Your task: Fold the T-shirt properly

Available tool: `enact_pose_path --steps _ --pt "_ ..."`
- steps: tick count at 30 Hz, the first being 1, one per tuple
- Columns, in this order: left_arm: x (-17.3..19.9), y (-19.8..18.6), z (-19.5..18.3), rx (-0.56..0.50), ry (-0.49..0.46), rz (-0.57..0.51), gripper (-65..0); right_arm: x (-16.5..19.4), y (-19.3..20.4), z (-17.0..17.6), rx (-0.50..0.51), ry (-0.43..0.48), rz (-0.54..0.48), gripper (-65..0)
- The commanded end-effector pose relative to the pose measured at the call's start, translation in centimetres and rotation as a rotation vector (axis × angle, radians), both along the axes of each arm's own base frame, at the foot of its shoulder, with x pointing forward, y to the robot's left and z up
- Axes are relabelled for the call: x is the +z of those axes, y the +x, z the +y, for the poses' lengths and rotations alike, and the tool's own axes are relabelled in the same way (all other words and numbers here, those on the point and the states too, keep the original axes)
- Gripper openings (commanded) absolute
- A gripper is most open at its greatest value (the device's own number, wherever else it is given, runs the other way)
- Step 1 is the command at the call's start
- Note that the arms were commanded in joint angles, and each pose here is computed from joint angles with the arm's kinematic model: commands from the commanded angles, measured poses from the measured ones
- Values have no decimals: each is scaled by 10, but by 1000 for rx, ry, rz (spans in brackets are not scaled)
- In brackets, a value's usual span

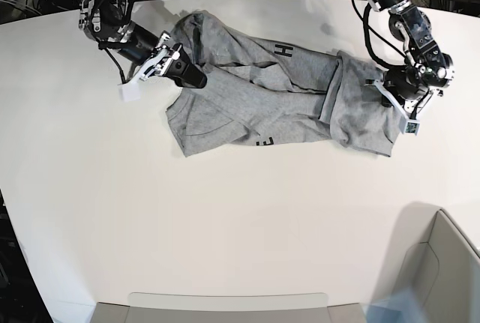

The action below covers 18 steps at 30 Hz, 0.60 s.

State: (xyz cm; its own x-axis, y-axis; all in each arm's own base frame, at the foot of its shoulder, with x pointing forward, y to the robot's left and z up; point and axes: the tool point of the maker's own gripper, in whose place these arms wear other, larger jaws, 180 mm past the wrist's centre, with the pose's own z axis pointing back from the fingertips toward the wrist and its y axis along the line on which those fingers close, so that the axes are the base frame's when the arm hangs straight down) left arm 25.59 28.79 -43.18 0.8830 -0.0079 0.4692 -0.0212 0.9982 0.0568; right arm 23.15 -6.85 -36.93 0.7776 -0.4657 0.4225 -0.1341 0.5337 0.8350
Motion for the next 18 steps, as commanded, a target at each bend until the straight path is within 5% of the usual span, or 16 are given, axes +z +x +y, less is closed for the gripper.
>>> enact_pose_path --steps 1,7,18 --pt "-7 -12 4 4 27 69 -531 10 9 -11 -39 -8 -40 -409" --pt "-7 -12 4 4 25 67 -531 8 16 -31 -149 -128 41 -410" --pt "-7 -12 4 4 25 67 -531 -10 13 -39 -273 -116 212 -410"
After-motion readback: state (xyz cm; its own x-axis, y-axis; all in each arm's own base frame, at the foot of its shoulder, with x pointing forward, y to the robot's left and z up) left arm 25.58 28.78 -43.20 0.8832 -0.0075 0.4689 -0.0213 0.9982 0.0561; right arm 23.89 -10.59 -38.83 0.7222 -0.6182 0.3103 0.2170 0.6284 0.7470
